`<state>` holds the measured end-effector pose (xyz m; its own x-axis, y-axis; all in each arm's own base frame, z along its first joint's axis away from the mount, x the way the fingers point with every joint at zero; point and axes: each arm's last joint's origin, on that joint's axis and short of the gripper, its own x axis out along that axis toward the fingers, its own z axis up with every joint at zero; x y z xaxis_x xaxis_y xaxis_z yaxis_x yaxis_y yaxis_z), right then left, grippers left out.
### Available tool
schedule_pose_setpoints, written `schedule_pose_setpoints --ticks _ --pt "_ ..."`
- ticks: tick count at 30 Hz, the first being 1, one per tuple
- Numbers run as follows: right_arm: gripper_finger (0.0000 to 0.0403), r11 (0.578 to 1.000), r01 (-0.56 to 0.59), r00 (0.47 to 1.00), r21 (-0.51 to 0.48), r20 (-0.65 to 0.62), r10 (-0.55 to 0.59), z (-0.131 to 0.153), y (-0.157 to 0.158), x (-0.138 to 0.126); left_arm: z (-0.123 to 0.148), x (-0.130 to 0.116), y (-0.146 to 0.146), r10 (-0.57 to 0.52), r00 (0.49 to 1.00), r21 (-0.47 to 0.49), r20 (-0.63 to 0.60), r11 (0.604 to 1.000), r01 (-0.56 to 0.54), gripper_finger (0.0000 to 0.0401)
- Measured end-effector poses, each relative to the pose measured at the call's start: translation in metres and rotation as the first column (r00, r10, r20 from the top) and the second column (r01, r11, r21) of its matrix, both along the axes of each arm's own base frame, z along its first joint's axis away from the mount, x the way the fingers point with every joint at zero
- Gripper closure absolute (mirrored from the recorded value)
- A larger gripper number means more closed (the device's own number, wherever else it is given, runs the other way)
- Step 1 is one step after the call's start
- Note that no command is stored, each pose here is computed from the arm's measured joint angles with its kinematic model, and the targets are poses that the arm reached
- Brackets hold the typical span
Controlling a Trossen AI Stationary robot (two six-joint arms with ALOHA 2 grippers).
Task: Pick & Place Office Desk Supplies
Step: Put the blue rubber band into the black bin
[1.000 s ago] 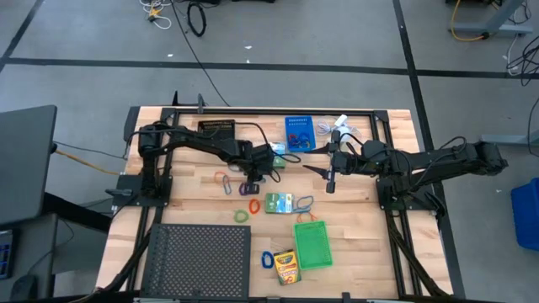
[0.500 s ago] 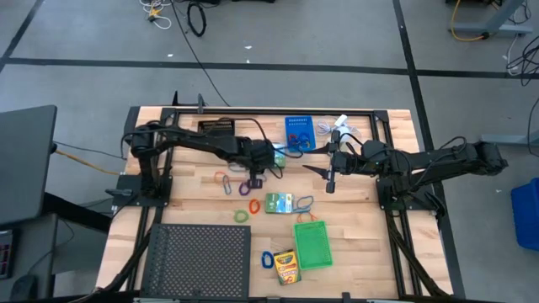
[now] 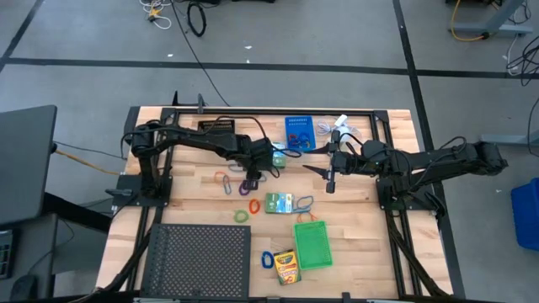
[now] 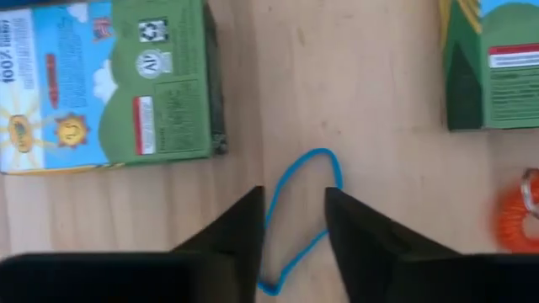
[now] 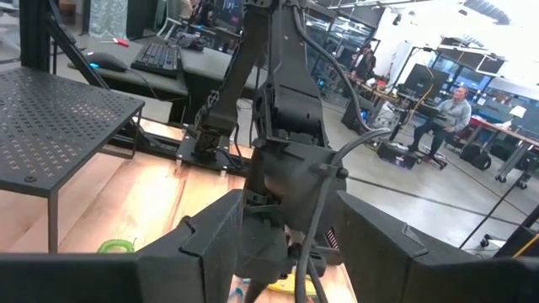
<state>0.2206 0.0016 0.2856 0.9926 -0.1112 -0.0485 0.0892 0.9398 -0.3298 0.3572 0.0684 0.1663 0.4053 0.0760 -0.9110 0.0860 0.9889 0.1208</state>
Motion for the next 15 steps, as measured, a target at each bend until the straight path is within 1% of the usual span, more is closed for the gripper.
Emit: schedule_pose_setpoints --ticks 4,7,11,15 --pt "0.0211 1.000 0.000 1.000 0.000 0.000 0.000 0.000 0.000 0.000 -0.004 0.001 0.008 0.019 1.000 -0.011 0.009 1.000 -0.019 0.0204" --pt "0.0211 1.000 0.000 1.000 0.000 0.000 0.000 0.000 0.000 0.000 -0.012 0.001 0.015 0.034 0.999 -0.044 -0.009 0.998 -0.034 0.0181" --pt "0.0211 1.000 0.000 1.000 0.000 -0.005 0.000 0.000 0.000 0.000 -0.023 0.002 0.019 0.046 0.998 -0.060 -0.034 0.997 -0.048 0.0174" --pt "0.0211 1.000 0.000 1.000 0.000 -0.005 0.000 -0.001 0.000 0.000 -0.028 0.003 0.019 0.046 0.998 -0.063 -0.044 0.997 -0.049 0.0184"
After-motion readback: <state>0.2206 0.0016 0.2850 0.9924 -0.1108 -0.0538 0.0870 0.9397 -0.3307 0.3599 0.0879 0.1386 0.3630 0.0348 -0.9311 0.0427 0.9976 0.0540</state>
